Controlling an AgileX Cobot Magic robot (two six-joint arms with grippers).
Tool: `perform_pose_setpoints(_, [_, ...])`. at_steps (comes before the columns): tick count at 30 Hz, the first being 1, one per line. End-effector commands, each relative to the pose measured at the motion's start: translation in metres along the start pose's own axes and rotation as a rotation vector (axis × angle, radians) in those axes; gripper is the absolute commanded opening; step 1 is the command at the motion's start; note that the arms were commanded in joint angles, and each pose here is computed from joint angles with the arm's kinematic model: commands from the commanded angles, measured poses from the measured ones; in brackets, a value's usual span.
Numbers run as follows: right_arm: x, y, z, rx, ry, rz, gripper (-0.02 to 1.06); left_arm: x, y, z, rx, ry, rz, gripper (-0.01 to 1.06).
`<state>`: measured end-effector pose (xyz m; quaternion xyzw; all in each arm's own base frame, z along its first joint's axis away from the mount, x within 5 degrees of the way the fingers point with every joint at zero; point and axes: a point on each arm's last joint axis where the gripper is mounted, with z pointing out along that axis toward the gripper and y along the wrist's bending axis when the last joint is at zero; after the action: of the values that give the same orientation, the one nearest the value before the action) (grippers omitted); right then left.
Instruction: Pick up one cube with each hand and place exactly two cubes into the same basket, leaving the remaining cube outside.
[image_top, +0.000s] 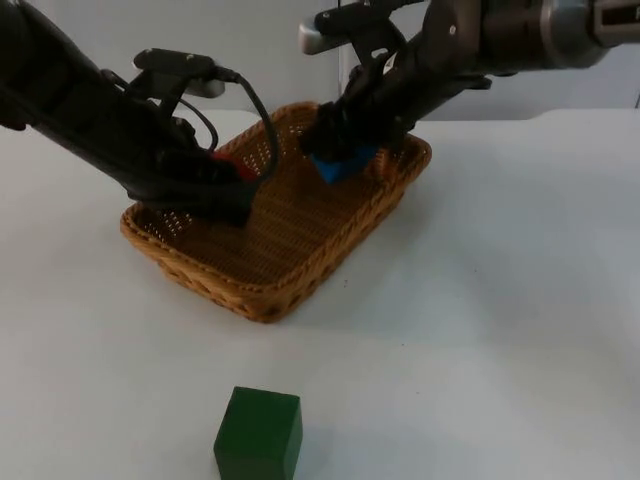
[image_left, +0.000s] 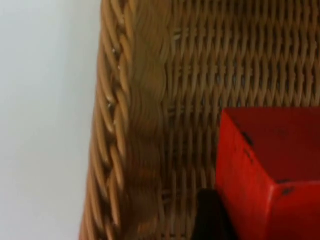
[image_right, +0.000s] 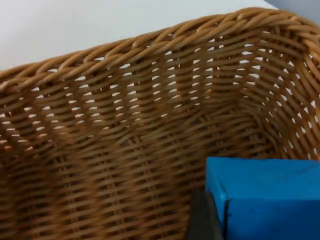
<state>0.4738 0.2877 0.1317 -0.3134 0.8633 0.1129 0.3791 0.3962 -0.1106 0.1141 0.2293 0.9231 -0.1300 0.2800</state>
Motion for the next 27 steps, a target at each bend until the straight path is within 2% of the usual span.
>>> perform_pose_setpoints(1, [-0.0071,-0.0013,-0.0034,0.005,-0.038,0.006,0.0,-0.0041,0.0015,-0.0012,-0.005,-0.021,-0.022,0.0])
perform_pose_setpoints(13, [-0.0049,-0.0006,-0.0034,-0.003,-0.014,0.006,0.0,-0.0002,0.0012,0.0035,0.007,-0.003,-0.026,0.0])
perform_pose_setpoints(16, [-0.0047,-0.0005,-0.0034,-0.003,-0.011,0.006,0.1,-0.0002,0.0012,0.0035,0.007,-0.002,-0.026,0.06])
perform_pose_setpoints(17, [-0.0047,-0.0005,-0.0034,-0.003,-0.011,0.006,0.1,-0.0002,0.0012,0.0035,0.007,-0.002,-0.026,0.06])
perform_pose_setpoints(18, [-0.0047,-0.0005,-0.0034,-0.003,-0.011,0.006,0.21,-0.0002,0.0012,0.0035,0.007,-0.002,-0.026,0.15])
perform_pose_setpoints(19, [-0.0047,-0.0005,-0.0034,-0.003,-0.011,0.006,0.25,-0.0002,0.0012,0.0035,0.007,-0.002,-0.026,0.22])
perform_pose_setpoints(21, [-0.0047,-0.0005,-0.0034,-0.003,-0.011,0.006,0.46,-0.0004,0.0011,0.0035,0.008,-0.005,-0.034,0.39])
perform_pose_setpoints(22, [-0.0047,-0.0005,-0.0034,-0.003,-0.011,0.006,0.46,-0.0004,0.0011,0.0035,0.008,-0.005,-0.034,0.39])
perform_pose_setpoints(26, [-0.0047,-0.0004,-0.0034,-0.004,-0.011,0.008,0.7,-0.0015,0.0007,0.0034,0.013,-0.014,-0.062,0.7])
perform_pose_setpoints(27, [-0.0047,-0.0004,-0.0034,-0.004,-0.011,0.008,0.7,-0.0015,0.0007,0.0034,0.013,-0.014,-0.062,0.7])
